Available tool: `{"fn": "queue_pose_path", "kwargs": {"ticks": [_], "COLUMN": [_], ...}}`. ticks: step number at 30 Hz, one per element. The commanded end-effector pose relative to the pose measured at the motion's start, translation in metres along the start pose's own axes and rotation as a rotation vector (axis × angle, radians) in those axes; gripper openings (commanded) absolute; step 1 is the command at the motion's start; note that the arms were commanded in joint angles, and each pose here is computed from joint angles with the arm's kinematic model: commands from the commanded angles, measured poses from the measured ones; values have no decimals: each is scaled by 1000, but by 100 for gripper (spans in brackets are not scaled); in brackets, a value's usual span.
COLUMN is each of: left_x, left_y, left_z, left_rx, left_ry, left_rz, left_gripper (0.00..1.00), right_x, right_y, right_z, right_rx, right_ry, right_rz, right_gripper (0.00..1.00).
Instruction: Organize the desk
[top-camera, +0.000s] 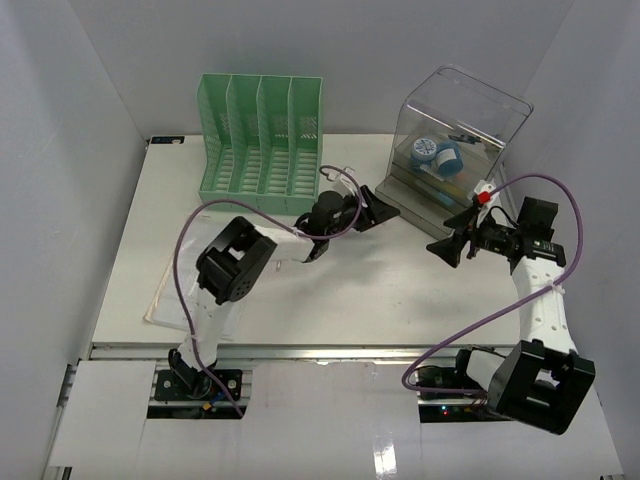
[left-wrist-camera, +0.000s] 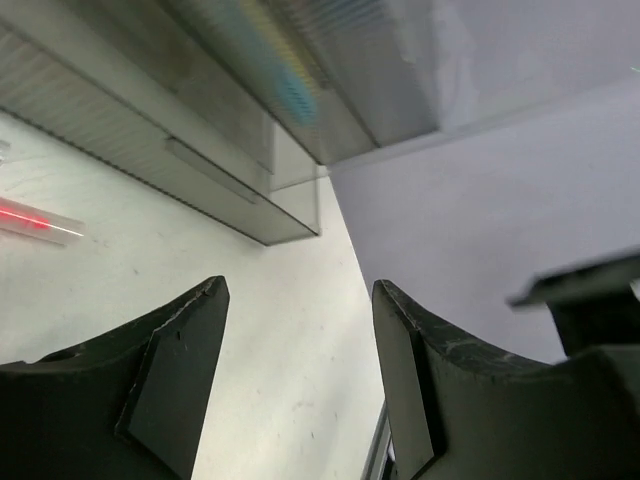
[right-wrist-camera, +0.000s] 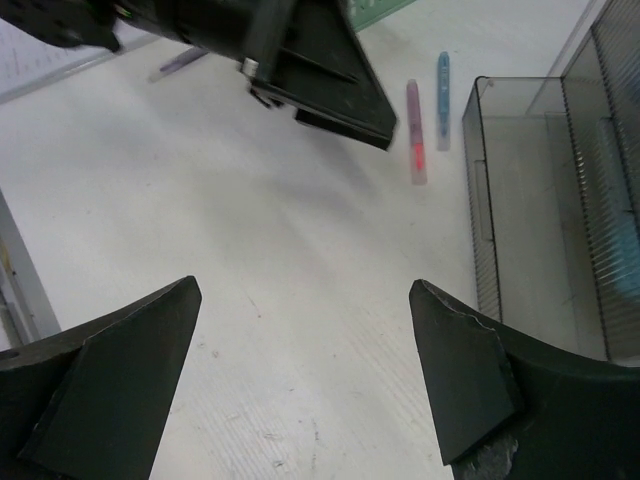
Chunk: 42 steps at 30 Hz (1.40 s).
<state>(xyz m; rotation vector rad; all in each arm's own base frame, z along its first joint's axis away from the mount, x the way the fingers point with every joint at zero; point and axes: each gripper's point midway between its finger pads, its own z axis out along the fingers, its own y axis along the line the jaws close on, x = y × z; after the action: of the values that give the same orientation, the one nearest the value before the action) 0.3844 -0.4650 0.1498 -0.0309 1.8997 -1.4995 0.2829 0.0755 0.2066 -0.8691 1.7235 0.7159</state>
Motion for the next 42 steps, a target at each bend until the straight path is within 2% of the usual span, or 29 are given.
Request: {"fn": "queue_pose_path", "kwargs": {"ticks": [1,5,7,10,11,12,16,17,20,22,29,35,42], "left_x": [-27,-31,-19,-15,-19,-7,-11,-4,-9,-5,1,4,1], "left_y": [-56,-58,-25,-6,-16,6,-7,5,-11,-11,-15,-4,7], "left_z": [-51,-109,-151,-209,-233,-241,-313,-325,-357,-371,-383,-375,-381], "left_rx": [43,-44,-166,-275,-273,-340,-354,-411,-373,-373,-348,-427,-468], "left_ry": [-42,-94,-124,-183,-214,-183,-278,-258,-323,-328,-332,-261,-315], "left_rz": [211,287,292,307,315,310,338,338,334,318,306,330,287], "left_gripper": [71,71,71,94,98,98,98,98,98,98,98,98,98], "right_x": [-16,-14,-14,-7,-15,-7,-19,-2,1,0,14,19,45], "right_y": [-18,-16,-5,-4,-11,-3,-15,-24,-34,-51,-93,-113,-123], "right_z": [5,34,58,92,101,113,181,196,237,267,307,318,322], "right_rx": [37,19,-23,-56,-32,-66,32,57,113,139,248,279,237], "right_ry": [92,202,239,301,317,336,420,478,513,513,537,529,551], "right_rz": [-105,-128,-157,-179,-203,-190,-142,-119,-68,-29,-34,-51,-33], "right_gripper": [92,92,91,92,92,92,93,93,95,95,92,82,78]}}
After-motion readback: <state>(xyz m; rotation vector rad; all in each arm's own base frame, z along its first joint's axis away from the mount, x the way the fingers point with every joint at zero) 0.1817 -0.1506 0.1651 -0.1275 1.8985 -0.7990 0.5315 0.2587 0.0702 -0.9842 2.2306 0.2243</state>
